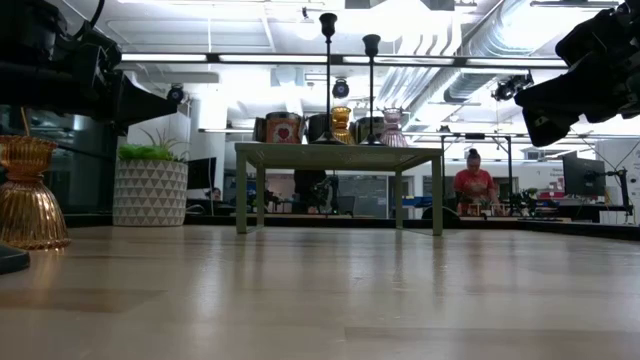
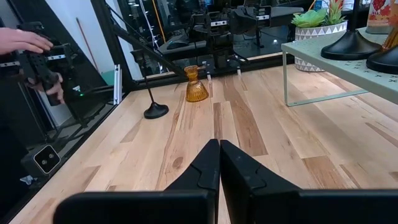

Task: Pick & Place candle stick holders
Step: Put the orange glass candle holder on the shelf

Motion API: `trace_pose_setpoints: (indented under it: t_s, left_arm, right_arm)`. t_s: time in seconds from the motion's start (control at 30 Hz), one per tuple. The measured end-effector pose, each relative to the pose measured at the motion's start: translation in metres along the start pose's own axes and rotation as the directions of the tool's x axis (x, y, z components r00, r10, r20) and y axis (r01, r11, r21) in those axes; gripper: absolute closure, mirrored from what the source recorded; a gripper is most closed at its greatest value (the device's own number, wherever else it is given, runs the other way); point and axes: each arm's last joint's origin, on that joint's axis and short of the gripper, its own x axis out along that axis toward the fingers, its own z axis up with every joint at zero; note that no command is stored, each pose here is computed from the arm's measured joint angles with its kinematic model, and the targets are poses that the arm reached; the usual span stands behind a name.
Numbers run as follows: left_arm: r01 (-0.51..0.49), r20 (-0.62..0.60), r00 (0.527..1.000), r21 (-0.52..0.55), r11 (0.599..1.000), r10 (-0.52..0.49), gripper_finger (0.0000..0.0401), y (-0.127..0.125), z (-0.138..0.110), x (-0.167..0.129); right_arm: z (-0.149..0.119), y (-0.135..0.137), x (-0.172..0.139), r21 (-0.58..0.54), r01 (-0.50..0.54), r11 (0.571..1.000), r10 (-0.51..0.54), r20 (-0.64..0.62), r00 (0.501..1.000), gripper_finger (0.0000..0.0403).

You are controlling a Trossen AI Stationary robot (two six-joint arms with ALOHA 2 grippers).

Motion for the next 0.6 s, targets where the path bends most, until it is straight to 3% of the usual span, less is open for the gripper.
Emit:
trace_pose_setpoints:
  t_s: [0.4,0.6]
  left_arm:
    - [0.027,0.0,1.0,-0.009,1.0,-0.027,0.0401,-0.0008,0.0002,0.0]
    - [0.113,-0.01,0.993,-0.106,0.988,-0.115,0.0401,-0.0037,0.0043,-0.0013]
  right_arm:
    - [0.0,0.0,0.0,0.0,0.0,1.0,0.0,0.0,1.0,0.04]
    - [-0.0001,0.0,0.0,0.0,0.0,1.0,0.0,-0.001,1.0,0.04]
